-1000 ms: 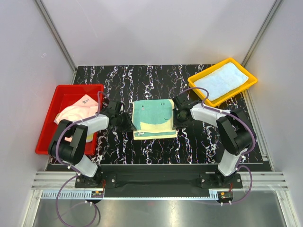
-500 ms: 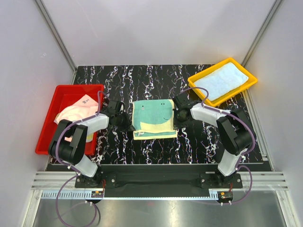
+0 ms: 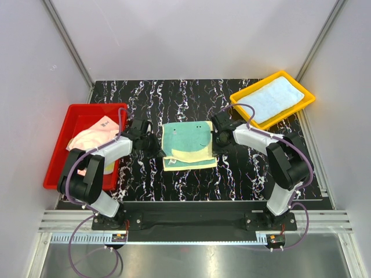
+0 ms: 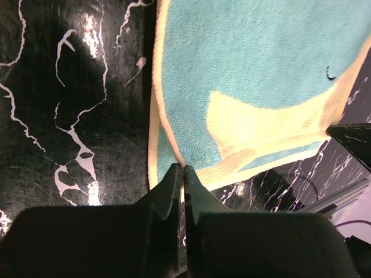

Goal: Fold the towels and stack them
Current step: Fold the towel

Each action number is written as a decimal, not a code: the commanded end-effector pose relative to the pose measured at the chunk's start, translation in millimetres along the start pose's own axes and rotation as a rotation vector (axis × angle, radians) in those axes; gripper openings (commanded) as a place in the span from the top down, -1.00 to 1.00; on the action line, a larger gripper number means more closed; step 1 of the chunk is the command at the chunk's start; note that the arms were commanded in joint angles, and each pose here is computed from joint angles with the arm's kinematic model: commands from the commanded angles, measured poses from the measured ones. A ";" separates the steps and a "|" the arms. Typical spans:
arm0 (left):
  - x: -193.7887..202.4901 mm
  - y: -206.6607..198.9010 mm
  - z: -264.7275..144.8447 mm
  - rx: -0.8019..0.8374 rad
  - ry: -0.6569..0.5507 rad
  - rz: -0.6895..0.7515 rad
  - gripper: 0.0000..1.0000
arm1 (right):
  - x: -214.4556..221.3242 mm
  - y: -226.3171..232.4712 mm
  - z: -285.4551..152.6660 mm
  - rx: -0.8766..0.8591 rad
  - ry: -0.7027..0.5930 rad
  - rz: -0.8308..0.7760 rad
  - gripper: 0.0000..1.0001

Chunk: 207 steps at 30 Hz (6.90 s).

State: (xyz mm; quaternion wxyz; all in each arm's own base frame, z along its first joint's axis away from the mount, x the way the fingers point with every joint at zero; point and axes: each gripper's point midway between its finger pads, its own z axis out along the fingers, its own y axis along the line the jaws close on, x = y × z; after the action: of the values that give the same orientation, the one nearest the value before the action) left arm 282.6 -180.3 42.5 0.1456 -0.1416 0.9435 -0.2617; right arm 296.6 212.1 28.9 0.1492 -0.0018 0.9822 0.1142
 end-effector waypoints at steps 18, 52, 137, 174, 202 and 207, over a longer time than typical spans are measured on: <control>-15.1 -19.8 -7.6 0.045 -0.048 0.031 1.00 | -10.3 8.5 -2.5 -0.031 -0.019 -0.065 0.53; -16.1 -22.9 -4.3 0.045 -0.041 0.035 1.00 | -9.7 3.5 4.7 0.017 -0.002 -0.063 0.46; 63.1 -9.3 -22.7 0.112 0.026 0.063 1.00 | 29.1 -7.8 -32.1 -0.051 -0.058 -0.093 1.00; 106.4 2.4 -17.5 0.139 0.090 0.022 1.00 | 60.7 -18.1 -27.4 -0.081 -0.022 -0.064 1.00; 72.7 -21.8 -58.1 0.021 -0.003 0.164 0.08 | 35.2 -15.9 -55.0 -0.049 -0.091 -0.086 0.26; 17.8 -39.6 -46.7 0.014 -0.069 0.178 0.11 | -13.3 18.4 -51.2 -0.155 -0.151 -0.156 0.35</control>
State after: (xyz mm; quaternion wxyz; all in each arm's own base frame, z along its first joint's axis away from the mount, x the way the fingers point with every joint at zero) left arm 224.6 -207.2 99.2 0.1752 -0.0728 0.9419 -0.2773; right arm 256.7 196.9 65.4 0.1893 -0.0487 0.9693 0.1489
